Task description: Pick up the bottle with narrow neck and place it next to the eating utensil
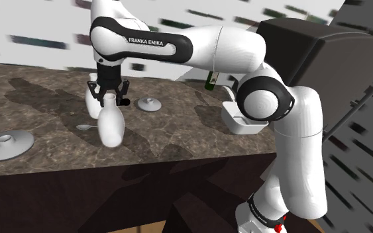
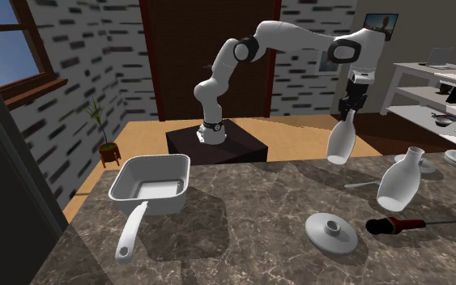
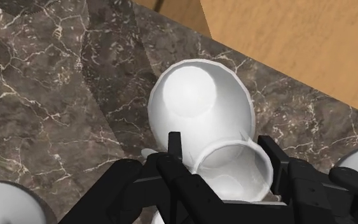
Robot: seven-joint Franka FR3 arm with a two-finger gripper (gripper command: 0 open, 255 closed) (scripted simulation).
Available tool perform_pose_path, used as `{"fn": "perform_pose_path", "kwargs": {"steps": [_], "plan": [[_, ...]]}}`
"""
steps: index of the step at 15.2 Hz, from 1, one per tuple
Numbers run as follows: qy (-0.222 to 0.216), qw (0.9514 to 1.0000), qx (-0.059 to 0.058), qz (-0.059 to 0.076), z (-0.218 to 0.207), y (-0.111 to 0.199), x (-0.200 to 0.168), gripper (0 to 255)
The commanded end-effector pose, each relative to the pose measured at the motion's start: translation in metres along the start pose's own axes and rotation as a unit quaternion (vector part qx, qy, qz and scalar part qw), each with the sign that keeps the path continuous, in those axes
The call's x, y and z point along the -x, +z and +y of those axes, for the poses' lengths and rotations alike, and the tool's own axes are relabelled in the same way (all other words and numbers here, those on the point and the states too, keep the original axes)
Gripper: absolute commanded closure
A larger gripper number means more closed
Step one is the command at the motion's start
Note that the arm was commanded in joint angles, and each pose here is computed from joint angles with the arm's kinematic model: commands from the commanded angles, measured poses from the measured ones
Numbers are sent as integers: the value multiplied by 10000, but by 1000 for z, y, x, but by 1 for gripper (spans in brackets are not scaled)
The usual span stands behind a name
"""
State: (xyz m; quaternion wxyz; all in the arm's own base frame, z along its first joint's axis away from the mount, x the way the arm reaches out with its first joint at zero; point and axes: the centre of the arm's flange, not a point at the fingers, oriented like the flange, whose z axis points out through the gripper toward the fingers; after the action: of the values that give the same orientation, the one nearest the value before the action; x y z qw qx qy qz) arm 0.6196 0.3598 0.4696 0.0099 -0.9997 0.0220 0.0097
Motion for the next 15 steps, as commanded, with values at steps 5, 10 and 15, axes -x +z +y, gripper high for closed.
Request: {"fn": "perform_pose_path", "kwargs": {"steps": [5,10,15], "plan": [[0,10000,-3,5,0,32,-1,255],[0,10000,-3,5,0,32,-1,255],[0,10000,-3,5,0,32,-1,0]]}}
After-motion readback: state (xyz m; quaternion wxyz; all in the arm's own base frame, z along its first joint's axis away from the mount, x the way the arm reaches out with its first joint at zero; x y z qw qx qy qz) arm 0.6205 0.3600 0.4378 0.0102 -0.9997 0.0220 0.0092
